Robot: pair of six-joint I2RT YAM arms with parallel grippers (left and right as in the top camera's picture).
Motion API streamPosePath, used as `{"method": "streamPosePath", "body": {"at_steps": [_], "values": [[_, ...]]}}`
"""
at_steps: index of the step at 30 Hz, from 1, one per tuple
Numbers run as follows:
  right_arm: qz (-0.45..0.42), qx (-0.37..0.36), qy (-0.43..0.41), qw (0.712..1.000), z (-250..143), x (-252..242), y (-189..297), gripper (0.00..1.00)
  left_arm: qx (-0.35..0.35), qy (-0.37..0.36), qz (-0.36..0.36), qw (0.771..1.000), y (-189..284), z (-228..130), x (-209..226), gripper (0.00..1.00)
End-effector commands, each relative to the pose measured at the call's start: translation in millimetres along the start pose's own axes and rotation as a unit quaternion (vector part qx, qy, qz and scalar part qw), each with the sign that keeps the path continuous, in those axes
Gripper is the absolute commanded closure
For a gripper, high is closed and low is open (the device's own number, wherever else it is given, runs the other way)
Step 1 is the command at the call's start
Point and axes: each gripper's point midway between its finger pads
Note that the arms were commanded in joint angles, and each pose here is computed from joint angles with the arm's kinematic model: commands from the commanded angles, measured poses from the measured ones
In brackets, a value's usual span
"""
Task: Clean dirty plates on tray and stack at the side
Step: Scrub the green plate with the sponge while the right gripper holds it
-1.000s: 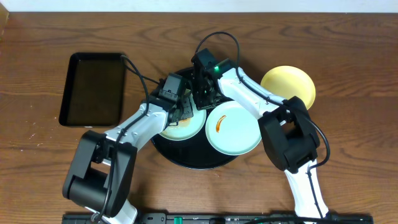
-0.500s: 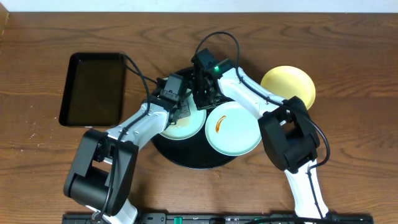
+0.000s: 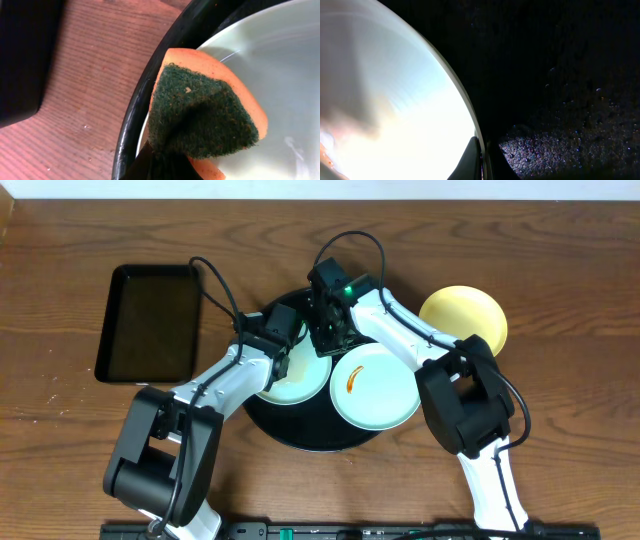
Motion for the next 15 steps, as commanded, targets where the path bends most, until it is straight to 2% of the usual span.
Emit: {"method": "streamPosePath", "body": {"at_steps": [1, 6, 15], "values": [[-0.047, -0.004, -0.013, 0.999, 0.4, -21.3, -2.9, 0.99, -0.027, 0.008, 0.043, 0.999, 9.4, 14.4, 20.9, 0.92], [-0.047, -0.004, -0.013, 0.999, 0.5, -21.2, -2.9, 0.99, -0.064, 0.037, 0.005, 0.997, 41.1, 33.3, 23.4, 0.92], [-0.047, -0.005, -0.013, 0.999, 1.2, -21.0, -2.9, 0.99, -0.022, 0.051, -0.193, 0.980, 62.0, 26.6, -40.9, 0.92]]}}
Point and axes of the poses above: each gripper's point midway between its finger pads, its own y axis back along the fingers, its own x axis along the line the jaws close on, z = x × y, and after that the axes turned 1 degree about -y, right-handed
